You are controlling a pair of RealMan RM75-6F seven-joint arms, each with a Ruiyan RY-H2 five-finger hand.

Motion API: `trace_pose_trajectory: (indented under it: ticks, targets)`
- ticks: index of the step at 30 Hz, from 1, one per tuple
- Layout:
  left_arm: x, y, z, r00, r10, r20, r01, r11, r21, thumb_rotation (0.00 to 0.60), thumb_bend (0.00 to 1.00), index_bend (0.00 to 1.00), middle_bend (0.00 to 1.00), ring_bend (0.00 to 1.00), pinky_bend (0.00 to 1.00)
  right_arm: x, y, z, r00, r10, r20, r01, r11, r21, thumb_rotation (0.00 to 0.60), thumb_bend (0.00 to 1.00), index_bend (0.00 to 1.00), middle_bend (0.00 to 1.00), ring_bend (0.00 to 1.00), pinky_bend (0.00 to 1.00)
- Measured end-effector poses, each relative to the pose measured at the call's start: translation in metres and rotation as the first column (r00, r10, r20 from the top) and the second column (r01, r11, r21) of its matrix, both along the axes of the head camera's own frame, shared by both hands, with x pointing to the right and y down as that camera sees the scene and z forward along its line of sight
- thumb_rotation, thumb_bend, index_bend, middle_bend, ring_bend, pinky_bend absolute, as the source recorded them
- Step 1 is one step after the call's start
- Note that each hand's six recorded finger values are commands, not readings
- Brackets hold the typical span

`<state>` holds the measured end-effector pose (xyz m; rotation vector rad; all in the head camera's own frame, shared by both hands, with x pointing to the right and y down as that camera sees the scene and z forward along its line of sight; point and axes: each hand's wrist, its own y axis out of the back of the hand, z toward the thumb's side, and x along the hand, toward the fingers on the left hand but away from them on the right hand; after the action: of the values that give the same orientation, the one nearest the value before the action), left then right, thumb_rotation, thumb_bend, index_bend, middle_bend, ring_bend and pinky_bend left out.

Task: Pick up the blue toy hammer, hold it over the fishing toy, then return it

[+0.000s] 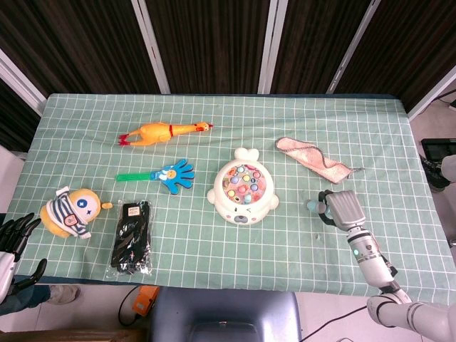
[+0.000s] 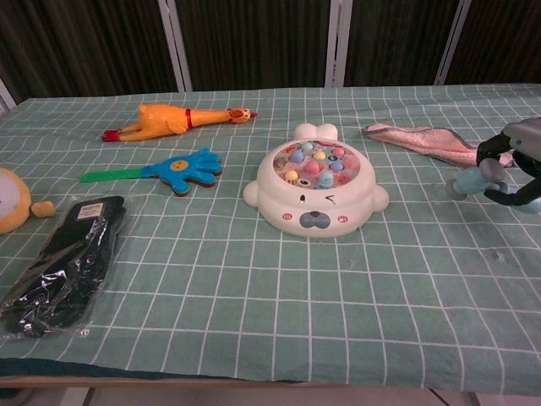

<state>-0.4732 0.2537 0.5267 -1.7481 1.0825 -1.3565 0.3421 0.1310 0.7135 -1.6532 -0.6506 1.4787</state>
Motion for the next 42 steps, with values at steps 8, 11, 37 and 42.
trace_pose_trajectory:
  ticks: [8, 11, 37, 42]
  targets:
    - [0.0, 0.0, 0.001, 1.0, 0.0, 0.0, 0.0, 1.0, -0.005, 0.6, 0.41, 0.0, 0.0, 0.0, 0.0, 0.004, -0.001, 0.014, 1.0, 0.027, -0.002, -0.027, 0.999, -0.026, 0.6, 0.49, 1.0, 0.73, 0.86, 1.0]
    - [0.001, 0.0, 0.001, 1.0, 0.002, 0.0, -0.002, 1.0, -0.006, 0.6, 0.41, 0.0, 0.0, 0.0, 0.0, 0.006, -0.003, 0.018, 0.999, 0.036, -0.002, -0.036, 0.999, -0.038, 0.6, 0.48, 1.0, 0.73, 0.86, 1.0]
    - [0.001, 0.001, 0.002, 1.0, 0.001, 0.003, -0.001, 1.0, -0.01, 0.6, 0.41, 0.0, 0.0, 0.0, 0.0, 0.016, -0.006, 0.031, 0.996, 0.09, 0.003, -0.09, 0.994, -0.067, 0.6, 0.44, 1.0, 0.73, 0.83, 1.0]
    - [0.001, 0.001, 0.002, 1.0, 0.003, 0.003, -0.003, 1.0, -0.011, 0.6, 0.41, 0.0, 0.0, 0.0, 0.0, 0.02, -0.008, 0.031, 0.995, 0.102, 0.004, -0.101, 0.992, -0.073, 0.6, 0.4, 1.0, 0.73, 0.82, 1.0]
